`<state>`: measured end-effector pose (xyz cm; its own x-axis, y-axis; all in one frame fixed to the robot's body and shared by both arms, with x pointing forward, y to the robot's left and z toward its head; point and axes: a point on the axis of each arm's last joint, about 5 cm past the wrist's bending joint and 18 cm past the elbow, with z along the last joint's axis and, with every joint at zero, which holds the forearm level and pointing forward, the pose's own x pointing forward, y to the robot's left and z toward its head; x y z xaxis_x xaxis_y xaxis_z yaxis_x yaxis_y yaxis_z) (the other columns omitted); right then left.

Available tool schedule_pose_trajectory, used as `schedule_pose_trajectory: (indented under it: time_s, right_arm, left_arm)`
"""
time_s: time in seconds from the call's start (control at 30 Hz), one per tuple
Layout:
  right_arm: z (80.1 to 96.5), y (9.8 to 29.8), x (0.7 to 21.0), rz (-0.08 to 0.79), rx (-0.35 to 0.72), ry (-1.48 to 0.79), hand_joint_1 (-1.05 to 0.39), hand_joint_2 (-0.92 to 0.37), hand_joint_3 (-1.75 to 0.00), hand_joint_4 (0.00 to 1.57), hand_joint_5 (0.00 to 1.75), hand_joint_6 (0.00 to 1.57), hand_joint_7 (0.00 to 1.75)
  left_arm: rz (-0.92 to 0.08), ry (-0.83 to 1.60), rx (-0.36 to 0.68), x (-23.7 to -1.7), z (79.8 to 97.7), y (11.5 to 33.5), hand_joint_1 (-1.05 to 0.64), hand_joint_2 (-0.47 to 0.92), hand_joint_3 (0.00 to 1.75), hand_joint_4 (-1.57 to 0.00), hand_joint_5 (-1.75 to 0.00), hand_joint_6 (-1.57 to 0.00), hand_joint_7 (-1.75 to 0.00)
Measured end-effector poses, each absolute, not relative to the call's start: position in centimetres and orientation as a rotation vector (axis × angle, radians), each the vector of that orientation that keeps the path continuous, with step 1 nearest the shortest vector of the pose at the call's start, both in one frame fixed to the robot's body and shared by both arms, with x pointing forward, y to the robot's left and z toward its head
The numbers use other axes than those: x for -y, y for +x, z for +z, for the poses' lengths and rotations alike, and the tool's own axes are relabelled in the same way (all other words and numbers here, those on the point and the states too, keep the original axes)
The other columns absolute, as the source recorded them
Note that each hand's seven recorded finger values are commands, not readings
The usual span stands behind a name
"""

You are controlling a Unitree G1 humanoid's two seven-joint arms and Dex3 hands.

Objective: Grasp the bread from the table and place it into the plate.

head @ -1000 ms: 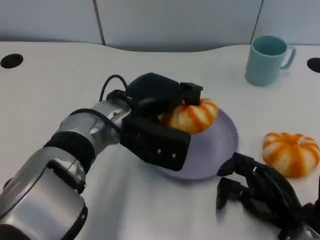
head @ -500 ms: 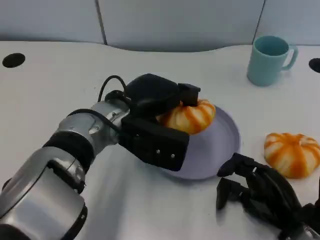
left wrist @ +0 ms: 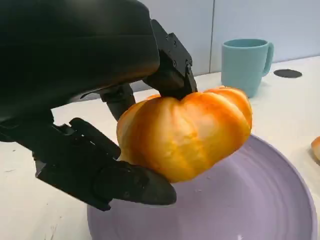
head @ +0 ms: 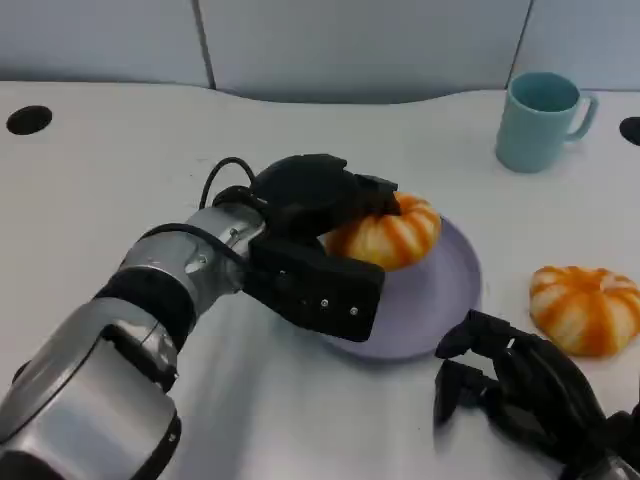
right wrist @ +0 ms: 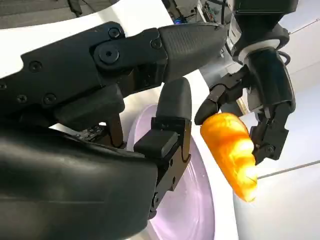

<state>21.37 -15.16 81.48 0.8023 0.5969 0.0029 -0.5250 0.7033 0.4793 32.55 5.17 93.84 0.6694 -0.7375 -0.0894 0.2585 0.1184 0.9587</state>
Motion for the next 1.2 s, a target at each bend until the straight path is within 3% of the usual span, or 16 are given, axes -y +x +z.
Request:
schedule_pose_trajectory:
  time_s: [0.07, 0.1, 0.27, 0.4, 0.93, 1.2]
  right_arm:
    - [81.49, 21.34, 15.17, 0.627, -0.157, 0.483, -0.49, -0.92, -0.23, 0.66, 1.61, 0.66, 1.19]
    - [81.49, 21.34, 15.17, 0.627, -0.157, 0.483, -0.51, -0.92, -0.24, 0.66, 1.61, 0.67, 1.19]
    - [81.60, 21.39, 15.13, 0.624, -0.161, 0.464, -0.51, -0.92, -0.24, 0.67, 1.60, 0.67, 1.20]
    - [81.63, 21.37, 15.14, 0.622, -0.162, 0.464, -0.51, -0.92, -0.24, 0.67, 1.60, 0.67, 1.21]
    - [81.65, 21.37, 15.14, 0.622, -0.164, 0.464, -0.51, -0.92, -0.24, 0.66, 1.61, 0.66, 1.22]
    - [81.63, 21.35, 15.17, 0.626, -0.163, 0.466, -0.50, -0.92, -0.23, 0.67, 1.61, 0.66, 1.23]
  left_arm:
    - [-0.768, 1.252, 0.468, -5.17, 93.84, 32.56, -0.46, 0.92, 0.31, -0.21, -1.08, -0.29, -0.55]
    - [-0.768, 1.253, 0.468, -5.17, 93.84, 32.56, -0.59, 0.92, 0.29, -0.08, -0.82, -0.16, -0.49]
    - [-0.793, 1.289, 0.412, -5.25, 93.80, 32.66, -0.72, 0.92, 0.30, 0.00, -0.46, -0.01, -0.43]
    - [-0.819, 1.320, 0.369, -5.27, 93.75, 32.70, -0.76, 0.92, 0.30, 0.00, -0.42, 0.00, -0.40]
    - [-0.816, 1.324, 0.372, -5.19, 93.82, 32.71, -0.78, 0.92, 0.30, 0.00, -0.42, 0.00, -0.39]
    - [-0.811, 1.340, 0.364, -5.47, 93.80, 32.79, -0.82, 0.92, 0.32, 0.00, -0.31, 0.00, -0.33]
